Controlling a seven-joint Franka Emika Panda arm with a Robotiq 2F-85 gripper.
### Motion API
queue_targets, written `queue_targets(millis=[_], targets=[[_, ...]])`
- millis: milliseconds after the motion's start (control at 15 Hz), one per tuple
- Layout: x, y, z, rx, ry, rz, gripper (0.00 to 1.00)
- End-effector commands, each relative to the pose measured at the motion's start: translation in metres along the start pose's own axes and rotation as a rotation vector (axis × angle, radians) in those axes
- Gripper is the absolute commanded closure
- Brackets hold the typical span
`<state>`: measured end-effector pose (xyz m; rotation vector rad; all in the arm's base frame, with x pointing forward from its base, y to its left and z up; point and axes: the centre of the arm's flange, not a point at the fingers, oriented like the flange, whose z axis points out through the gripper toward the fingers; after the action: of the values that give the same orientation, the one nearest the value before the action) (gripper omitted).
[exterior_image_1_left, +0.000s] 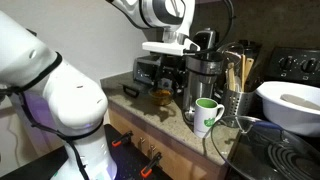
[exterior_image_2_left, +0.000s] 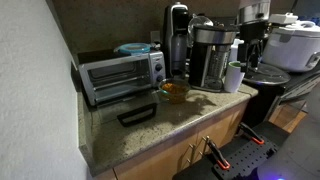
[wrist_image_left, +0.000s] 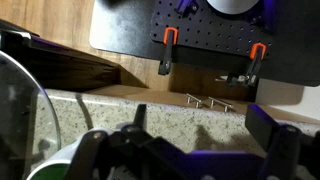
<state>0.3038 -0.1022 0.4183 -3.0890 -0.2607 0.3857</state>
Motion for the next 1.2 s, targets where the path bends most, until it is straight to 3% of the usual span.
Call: queue_targets(millis=[0, 600, 1133], targets=[[0.0, 0.0, 0.0, 0.0, 0.0, 0.0, 0.0], [0.003, -0.003, 0.001, 0.002, -0.005, 0.009, 0.0], [0.039, -0.059, -0.007, 0.032, 0.035, 0.041, 0.0]])
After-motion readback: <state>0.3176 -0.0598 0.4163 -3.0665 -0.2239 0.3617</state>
